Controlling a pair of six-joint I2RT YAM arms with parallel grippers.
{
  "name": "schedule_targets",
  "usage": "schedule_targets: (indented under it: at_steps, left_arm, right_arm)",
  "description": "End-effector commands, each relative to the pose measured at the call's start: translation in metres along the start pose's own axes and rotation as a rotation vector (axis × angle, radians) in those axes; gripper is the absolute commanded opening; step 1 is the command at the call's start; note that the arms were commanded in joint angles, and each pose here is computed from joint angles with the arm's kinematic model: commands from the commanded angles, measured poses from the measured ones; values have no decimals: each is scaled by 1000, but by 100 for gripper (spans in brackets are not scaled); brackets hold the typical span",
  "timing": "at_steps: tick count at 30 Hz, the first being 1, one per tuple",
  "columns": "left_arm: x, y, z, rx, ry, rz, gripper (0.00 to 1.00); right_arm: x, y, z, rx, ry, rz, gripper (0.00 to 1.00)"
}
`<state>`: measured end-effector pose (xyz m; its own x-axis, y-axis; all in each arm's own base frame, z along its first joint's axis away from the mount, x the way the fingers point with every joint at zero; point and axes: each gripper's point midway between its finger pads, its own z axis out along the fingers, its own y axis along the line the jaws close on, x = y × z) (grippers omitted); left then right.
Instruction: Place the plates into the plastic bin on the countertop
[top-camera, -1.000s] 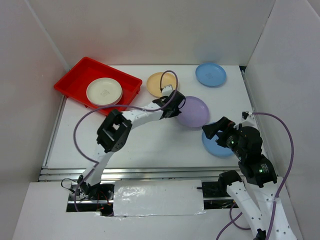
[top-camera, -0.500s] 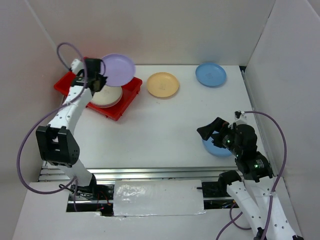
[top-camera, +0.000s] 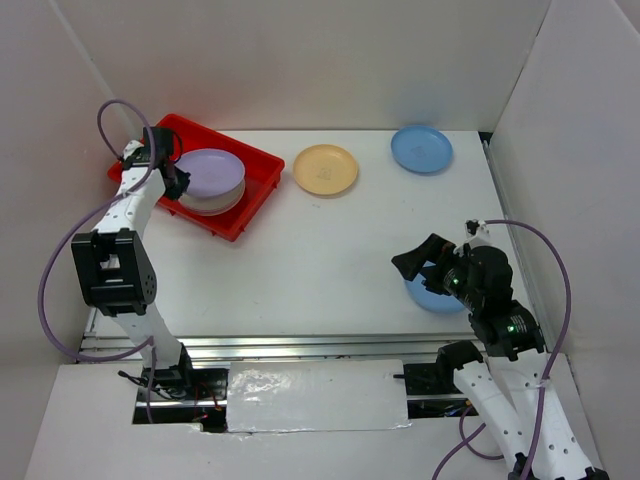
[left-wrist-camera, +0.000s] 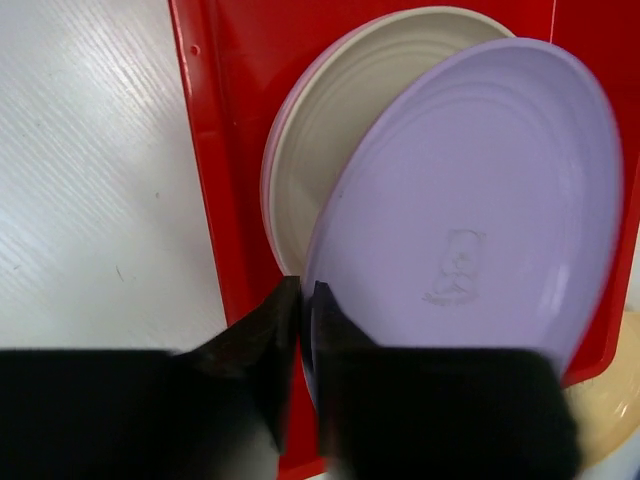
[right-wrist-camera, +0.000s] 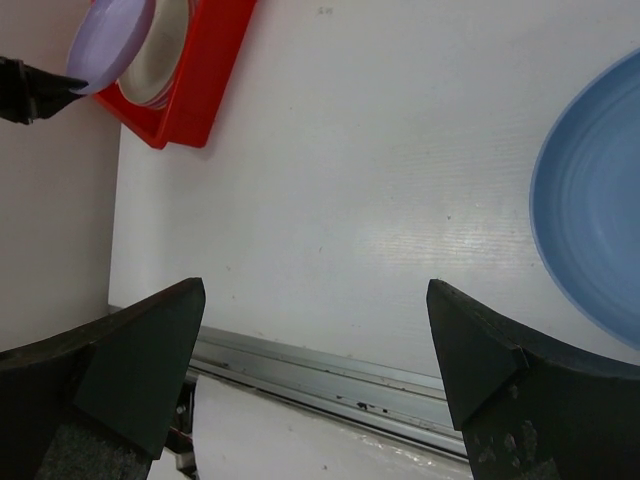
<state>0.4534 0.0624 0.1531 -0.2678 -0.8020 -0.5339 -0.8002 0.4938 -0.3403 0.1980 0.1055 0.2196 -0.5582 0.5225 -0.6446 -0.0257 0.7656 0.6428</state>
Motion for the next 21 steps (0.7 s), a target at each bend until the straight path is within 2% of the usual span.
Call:
schedule_targets:
  at_steps: [1,3,4,7,8,9,10,12,14,16,17,18,19,21]
  left_arm:
    - [-14,-12,1,70,4,-3,39]
    - [-16,-16,-7,81,18,0,67]
    - [-17,-21,-13,97,14,16,99]
    - [-25,-38,-57,172,-34,73,99]
    - [-29,-45,-88,229,-73,86,99]
    - [0,-66,-114,324,-59,191,99]
    - [9,-93,-141,461,-100,226,99]
    - [61,-102,-178,598,-71,333,99]
    - [168,-116,-218,735,65,490,99]
    - [232,-107,-210,750,190,566,99]
    - [254,-120,-220,830,210,568,99]
    - [293,-118,-235,879,277,613,99]
    - [324,-120,-229,873,313,655,99]
    - [376,-124,-246,929,362,737,99]
  right_arm:
    - [-16,20,-5,-67,-43,-42,100]
    - [-16,21,-5,-71,-38,-44,100]
    - [-17,22,-6,-71,-38,-50,100]
    - [-19,22,-5,-60,-40,-55,100]
    - [-21,21,-6,-56,-47,-59,100]
    - [-25,18,-5,-33,-64,-55,100]
    - [-29,18,-8,-22,-81,-52,100]
    - [-36,18,-11,-6,-116,-44,100]
    - [-54,20,-24,28,-186,-5,100]
    - [-65,8,-35,116,-244,37,100]
    - [-71,8,-45,129,-280,49,100]
    - [-77,7,-56,146,-314,67,100]
    - [-86,0,-65,190,-373,77,100]
    - [-97,2,-89,197,-449,91,100]
